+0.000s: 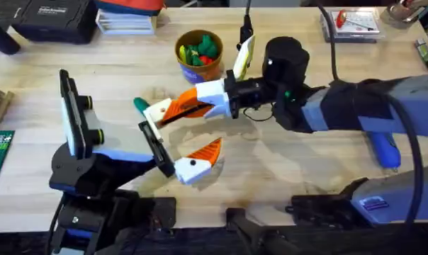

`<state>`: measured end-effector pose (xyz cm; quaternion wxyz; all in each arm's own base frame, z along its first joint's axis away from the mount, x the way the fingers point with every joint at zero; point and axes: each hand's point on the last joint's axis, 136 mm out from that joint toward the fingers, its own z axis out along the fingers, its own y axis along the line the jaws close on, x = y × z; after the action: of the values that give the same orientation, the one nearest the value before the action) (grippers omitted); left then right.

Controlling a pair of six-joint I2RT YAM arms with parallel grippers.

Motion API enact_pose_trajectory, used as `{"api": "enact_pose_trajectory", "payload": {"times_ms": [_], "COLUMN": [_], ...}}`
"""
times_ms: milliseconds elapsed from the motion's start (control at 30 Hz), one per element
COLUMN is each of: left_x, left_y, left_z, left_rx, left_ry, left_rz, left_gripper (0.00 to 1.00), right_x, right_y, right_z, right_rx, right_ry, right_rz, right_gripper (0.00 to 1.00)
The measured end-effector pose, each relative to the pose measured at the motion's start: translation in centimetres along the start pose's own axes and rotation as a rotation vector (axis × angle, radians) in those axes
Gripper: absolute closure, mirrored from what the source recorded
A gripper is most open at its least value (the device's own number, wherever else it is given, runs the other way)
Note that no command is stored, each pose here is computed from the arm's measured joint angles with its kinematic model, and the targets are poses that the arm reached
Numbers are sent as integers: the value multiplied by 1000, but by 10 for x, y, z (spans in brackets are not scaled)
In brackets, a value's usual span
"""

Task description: Pick up the gripper from the table and insert it into the empty holder that is missing its gripper. Then pick up a screw, insert it into the mounting hole, and use the screwdriver to tighten it. Finally, clean up the table by picking up the vegetable and placing it into the bucket.

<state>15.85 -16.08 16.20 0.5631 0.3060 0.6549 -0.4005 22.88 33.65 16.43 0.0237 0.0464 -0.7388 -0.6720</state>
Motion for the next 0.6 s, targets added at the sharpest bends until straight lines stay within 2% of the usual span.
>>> {"api": "enact_pose_trajectory", "payload": {"times_ms": [600], "left_x": [-1], "left_y": [6], "left_z": [0], "left_rx": [-35], "left_ry": [-6], "left_rz": [-8], "left_gripper": [15], "right_x": [-8], "right_y": [-2], "right_z": [6], "right_rx": [20], "right_ry": [-60], "right_rz": [3], "right_gripper": [994]}}
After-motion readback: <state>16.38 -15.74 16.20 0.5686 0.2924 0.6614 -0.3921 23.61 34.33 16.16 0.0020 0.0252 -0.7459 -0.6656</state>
